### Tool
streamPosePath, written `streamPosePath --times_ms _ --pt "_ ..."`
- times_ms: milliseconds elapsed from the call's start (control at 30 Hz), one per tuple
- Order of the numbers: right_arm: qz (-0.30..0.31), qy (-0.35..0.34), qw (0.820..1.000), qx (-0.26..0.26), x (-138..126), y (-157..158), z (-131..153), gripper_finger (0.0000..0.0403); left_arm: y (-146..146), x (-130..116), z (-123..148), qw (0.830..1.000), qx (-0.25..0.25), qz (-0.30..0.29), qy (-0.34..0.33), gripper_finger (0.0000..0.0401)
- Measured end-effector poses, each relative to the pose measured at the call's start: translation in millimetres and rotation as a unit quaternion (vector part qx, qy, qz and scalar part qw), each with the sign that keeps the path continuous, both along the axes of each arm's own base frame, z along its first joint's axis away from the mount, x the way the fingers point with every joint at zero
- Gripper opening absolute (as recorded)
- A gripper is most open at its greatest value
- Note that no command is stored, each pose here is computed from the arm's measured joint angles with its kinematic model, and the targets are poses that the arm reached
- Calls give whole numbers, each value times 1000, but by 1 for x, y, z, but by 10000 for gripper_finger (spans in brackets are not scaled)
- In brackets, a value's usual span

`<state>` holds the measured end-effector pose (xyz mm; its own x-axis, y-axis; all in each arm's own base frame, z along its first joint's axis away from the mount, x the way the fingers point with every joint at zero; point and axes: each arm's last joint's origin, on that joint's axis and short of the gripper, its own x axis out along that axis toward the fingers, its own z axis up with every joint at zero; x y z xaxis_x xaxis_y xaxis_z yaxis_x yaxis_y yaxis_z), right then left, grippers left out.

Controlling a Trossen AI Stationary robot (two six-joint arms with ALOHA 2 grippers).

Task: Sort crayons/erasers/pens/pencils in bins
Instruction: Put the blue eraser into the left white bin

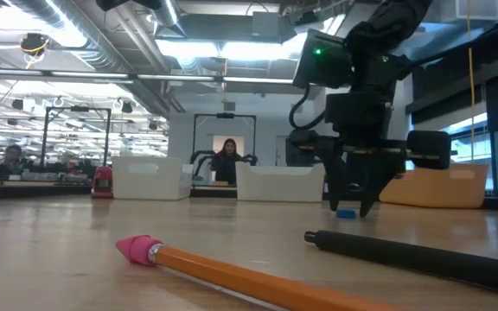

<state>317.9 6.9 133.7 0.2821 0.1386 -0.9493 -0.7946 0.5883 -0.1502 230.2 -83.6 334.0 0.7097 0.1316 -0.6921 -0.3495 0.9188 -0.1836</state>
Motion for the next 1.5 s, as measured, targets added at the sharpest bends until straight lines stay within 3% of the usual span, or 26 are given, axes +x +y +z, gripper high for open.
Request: streamPosePath --times_ms 800,1200,1400,1500 --pt "-15 -14 999 44 2 -14 -2 162 0 2 2 1000 6 10 -17 112" --pt "-15 13 998 52 1 -14 -11 77 0 2 2 1000 6 10 -17 112" --pt "-21 23 998 53 1 -14 -13 71 0 2 2 1000 6 11 -17 112" --pt "-58 20 996 60 5 -14 -7 71 0 2 2 1000 6 11 -17 112"
